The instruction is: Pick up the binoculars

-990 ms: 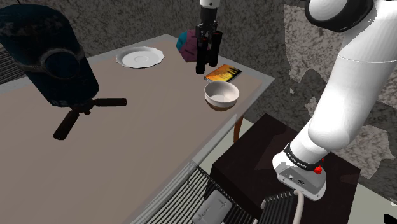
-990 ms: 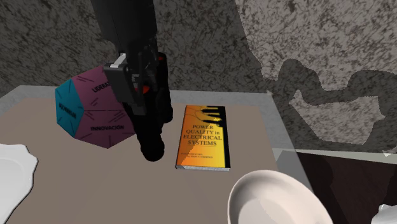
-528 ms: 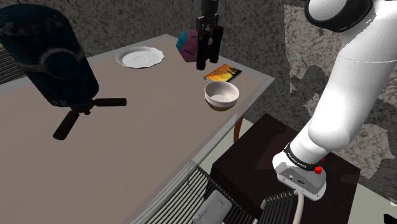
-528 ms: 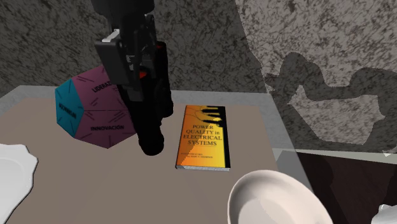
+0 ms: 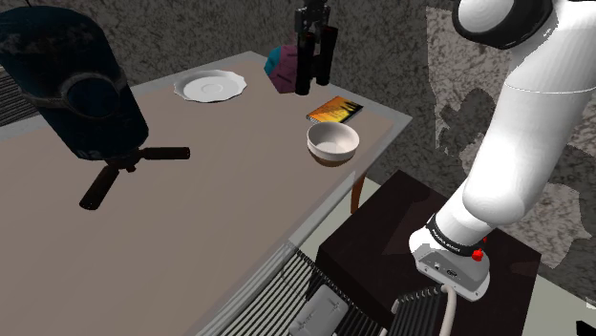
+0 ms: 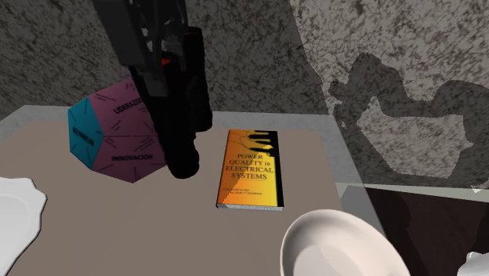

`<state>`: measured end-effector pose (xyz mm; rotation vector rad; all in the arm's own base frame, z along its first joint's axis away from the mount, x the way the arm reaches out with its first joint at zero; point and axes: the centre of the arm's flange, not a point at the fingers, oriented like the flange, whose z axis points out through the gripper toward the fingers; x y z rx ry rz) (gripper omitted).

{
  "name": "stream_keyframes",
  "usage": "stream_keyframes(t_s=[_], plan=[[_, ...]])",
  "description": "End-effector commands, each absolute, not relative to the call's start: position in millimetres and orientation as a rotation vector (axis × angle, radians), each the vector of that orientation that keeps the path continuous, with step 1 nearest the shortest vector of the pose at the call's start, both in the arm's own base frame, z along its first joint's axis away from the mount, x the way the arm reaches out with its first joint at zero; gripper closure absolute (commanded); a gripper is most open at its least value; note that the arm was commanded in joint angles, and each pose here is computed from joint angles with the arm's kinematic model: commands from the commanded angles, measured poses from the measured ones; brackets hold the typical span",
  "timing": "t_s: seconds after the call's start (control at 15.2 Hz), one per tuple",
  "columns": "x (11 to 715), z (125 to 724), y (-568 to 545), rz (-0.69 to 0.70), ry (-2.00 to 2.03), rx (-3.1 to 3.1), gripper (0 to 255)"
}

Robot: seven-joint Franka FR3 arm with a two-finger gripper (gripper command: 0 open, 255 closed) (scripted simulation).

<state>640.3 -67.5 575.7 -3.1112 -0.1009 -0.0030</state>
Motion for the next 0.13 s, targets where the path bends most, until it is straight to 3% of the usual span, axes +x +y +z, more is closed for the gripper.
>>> stream_keyframes(t_s=[0.0, 0.07], plan=[[640.4, 581.1, -67.9, -0.006, -0.101, -3.112, 255], [640.4, 581.1, -67.9, -0.006, -0.101, -3.112, 255]])
